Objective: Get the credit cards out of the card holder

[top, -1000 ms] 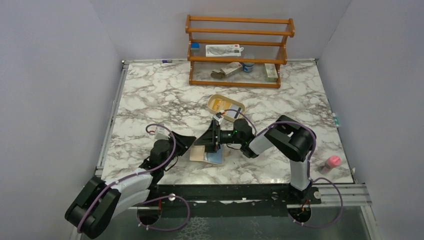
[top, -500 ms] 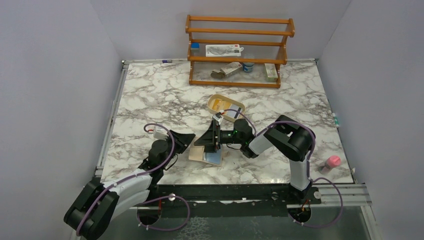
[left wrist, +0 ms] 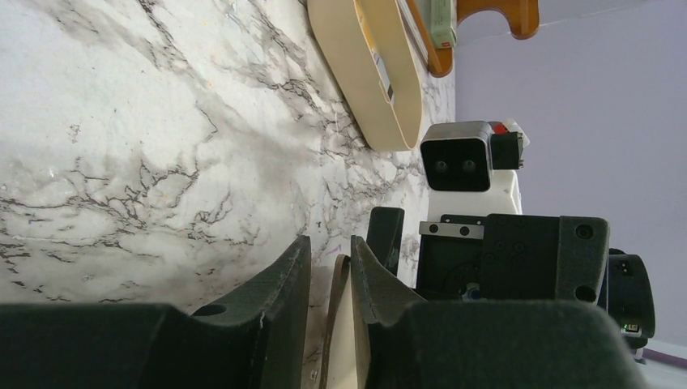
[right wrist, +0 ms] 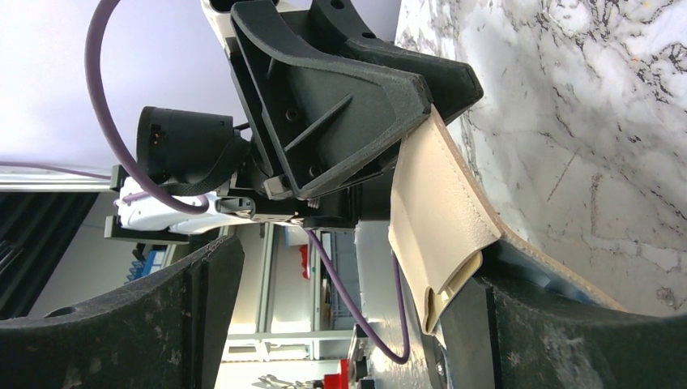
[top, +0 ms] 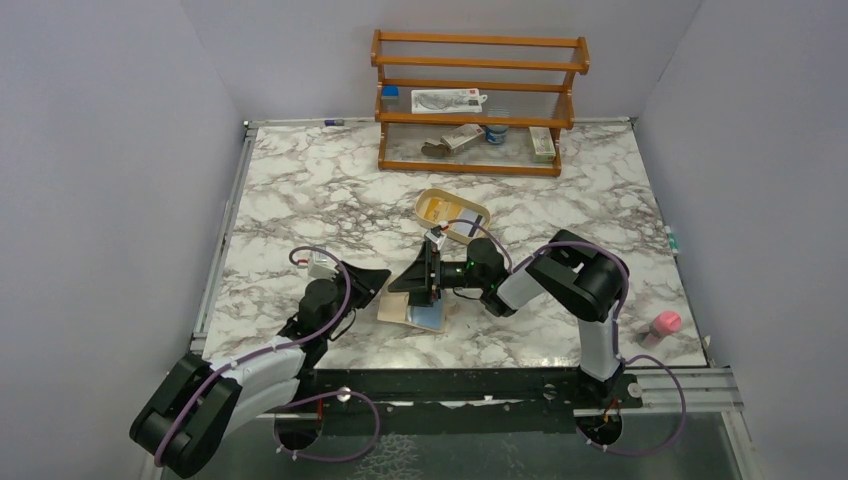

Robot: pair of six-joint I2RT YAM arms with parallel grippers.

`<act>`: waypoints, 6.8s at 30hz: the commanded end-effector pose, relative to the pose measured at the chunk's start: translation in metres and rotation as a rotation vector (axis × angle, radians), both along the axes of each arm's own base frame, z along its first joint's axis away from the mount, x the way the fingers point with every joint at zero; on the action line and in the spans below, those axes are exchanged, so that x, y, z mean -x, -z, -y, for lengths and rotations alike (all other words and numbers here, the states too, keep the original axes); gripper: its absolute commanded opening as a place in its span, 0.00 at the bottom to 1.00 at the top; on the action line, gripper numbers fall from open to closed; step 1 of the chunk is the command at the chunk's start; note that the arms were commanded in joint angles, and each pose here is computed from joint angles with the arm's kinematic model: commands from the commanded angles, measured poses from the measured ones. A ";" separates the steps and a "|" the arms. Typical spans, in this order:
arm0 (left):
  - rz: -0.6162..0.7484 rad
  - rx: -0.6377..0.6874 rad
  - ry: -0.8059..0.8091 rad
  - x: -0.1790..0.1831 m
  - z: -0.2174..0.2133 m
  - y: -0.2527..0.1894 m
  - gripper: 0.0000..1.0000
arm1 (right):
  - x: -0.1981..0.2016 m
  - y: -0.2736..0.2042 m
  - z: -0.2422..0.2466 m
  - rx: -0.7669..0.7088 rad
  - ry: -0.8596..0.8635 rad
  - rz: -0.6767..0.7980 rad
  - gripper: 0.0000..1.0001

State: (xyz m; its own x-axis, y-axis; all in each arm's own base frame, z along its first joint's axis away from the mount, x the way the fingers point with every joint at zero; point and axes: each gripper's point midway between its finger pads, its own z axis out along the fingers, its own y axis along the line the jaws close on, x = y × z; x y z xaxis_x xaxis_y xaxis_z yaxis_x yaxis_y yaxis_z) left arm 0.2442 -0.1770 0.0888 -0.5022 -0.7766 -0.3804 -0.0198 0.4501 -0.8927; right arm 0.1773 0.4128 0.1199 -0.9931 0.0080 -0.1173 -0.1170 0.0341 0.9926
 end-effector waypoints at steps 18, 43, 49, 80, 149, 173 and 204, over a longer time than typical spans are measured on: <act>0.006 -0.064 -0.010 0.006 -0.011 0.017 0.00 | 0.009 -0.015 0.007 -0.043 -0.022 0.020 0.88; 0.015 -0.141 -0.008 0.004 -0.015 0.020 0.00 | 0.001 -0.021 0.012 -0.047 -0.001 0.006 0.84; 0.033 -0.162 -0.017 0.000 -0.017 0.016 0.00 | -0.003 -0.007 -0.003 0.008 0.013 -0.031 0.85; 0.037 -0.202 -0.076 0.002 -0.032 0.023 0.00 | -0.012 -0.040 -0.012 -0.089 0.115 -0.136 0.85; 0.055 -0.206 -0.057 0.004 -0.030 0.018 0.00 | -0.036 0.007 -0.002 -0.098 0.236 -0.155 0.24; 0.045 -0.210 -0.060 0.007 -0.032 0.022 0.00 | -0.027 0.006 0.007 -0.105 0.227 -0.158 0.08; 0.035 -0.239 -0.075 0.004 -0.035 0.023 0.00 | 0.002 0.039 0.039 -0.034 0.189 -0.212 0.12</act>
State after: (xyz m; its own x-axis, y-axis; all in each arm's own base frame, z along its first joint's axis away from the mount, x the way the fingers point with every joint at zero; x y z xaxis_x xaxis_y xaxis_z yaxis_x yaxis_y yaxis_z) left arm 0.2359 -0.1575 0.0757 -0.4855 -0.6865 -0.5413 0.0066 0.6162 -0.7875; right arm 0.1812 0.3731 0.0570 -0.9549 0.2516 0.1577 0.1893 0.1070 0.9761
